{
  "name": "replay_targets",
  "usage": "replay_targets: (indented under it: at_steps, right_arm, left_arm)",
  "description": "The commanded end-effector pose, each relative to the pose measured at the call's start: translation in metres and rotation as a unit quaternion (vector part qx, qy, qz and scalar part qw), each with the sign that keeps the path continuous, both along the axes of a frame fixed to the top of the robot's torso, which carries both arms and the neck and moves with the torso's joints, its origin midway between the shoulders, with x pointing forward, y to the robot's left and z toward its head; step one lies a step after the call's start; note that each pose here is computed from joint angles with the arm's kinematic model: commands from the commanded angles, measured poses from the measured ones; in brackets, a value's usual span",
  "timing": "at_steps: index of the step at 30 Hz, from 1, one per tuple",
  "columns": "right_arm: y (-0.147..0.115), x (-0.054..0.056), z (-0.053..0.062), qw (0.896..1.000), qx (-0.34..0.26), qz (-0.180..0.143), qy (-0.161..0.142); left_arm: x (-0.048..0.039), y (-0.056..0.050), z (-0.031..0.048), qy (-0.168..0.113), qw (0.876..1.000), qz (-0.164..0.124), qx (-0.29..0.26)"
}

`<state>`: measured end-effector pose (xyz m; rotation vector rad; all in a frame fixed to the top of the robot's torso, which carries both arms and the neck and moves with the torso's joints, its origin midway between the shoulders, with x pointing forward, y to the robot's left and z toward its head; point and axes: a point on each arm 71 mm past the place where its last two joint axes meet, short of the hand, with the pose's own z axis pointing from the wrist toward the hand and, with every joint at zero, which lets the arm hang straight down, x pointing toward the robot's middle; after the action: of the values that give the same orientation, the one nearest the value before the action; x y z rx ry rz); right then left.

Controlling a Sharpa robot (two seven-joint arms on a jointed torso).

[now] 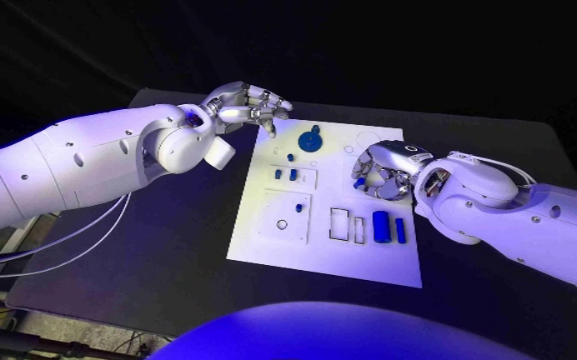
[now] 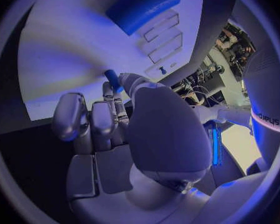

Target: Assemble the parts on the task board

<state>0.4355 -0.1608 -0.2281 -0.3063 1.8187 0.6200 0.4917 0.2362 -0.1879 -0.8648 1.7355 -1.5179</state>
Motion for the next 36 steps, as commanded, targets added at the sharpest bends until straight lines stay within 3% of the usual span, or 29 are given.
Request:
replay_targets:
  at_steps: [1, 14, 25, 36]
  right_arm:
    - [0.001, -0.002, -0.003, 1.0, -0.006, 0.003, 0.002]
    - [0.002, -0.003, 0.0, 1.0, 0.016, 0.004, -0.021]
    - [0.004, -0.01, 0.008, 0.998, 0.044, 0.017, -0.04]
    - [0.006, -0.017, 0.034, 0.995, 0.065, 0.028, -0.066]
  left_arm:
    - [-0.0007, -0.002, 0.0006, -0.001, 1.0, -0.007, -0.003]
    - [-0.0007, -0.002, 0.0004, 0.0, 1.0, -0.007, -0.002]
    - [-0.0006, -0.002, 0.0, 0.003, 1.0, -0.009, -0.001]
    - [0.0002, -0.003, -0.0005, 0.003, 1.0, -0.01, -0.001]
